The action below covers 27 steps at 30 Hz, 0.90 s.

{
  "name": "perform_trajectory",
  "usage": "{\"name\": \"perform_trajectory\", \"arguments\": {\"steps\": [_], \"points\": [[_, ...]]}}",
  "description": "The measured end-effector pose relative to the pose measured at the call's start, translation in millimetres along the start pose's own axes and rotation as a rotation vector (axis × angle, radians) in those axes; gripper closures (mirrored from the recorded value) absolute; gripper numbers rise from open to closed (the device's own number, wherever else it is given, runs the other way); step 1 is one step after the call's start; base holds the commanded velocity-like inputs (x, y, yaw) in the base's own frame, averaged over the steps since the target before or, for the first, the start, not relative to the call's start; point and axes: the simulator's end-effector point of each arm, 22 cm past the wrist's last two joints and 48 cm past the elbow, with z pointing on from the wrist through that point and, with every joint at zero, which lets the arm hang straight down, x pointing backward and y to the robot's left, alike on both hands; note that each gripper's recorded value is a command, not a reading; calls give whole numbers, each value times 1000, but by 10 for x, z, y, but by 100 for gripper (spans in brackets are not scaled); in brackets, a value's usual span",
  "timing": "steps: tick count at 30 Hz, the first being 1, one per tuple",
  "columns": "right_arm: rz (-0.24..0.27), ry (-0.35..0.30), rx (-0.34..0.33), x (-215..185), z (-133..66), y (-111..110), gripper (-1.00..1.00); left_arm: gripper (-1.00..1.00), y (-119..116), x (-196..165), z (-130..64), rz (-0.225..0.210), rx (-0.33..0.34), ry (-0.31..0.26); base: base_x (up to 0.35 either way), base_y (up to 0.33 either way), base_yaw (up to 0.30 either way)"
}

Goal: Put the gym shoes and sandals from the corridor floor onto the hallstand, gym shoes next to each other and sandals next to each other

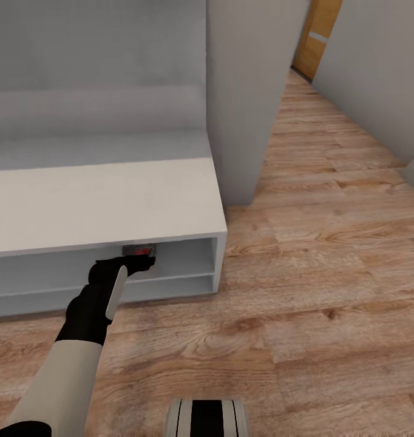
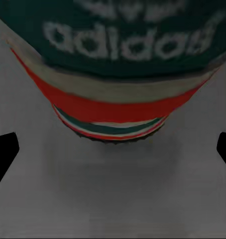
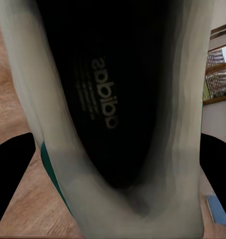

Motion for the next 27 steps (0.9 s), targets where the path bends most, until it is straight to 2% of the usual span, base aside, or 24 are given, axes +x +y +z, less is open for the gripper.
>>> {"name": "perform_trajectory", "arguments": {"steps": [7,20,27], "points": [[-21,0,16,1,0,-32,100,-100,0,-1,1,0,0,-1,-287,0,0],[-23,0,16,1,0,-33,100,-100,0,1,2,0,0,0,-324,4,0],[-22,0,13,1,0,-23,100,-100,12,-2,-1,-1,-1,0,-208,189,0]]}}
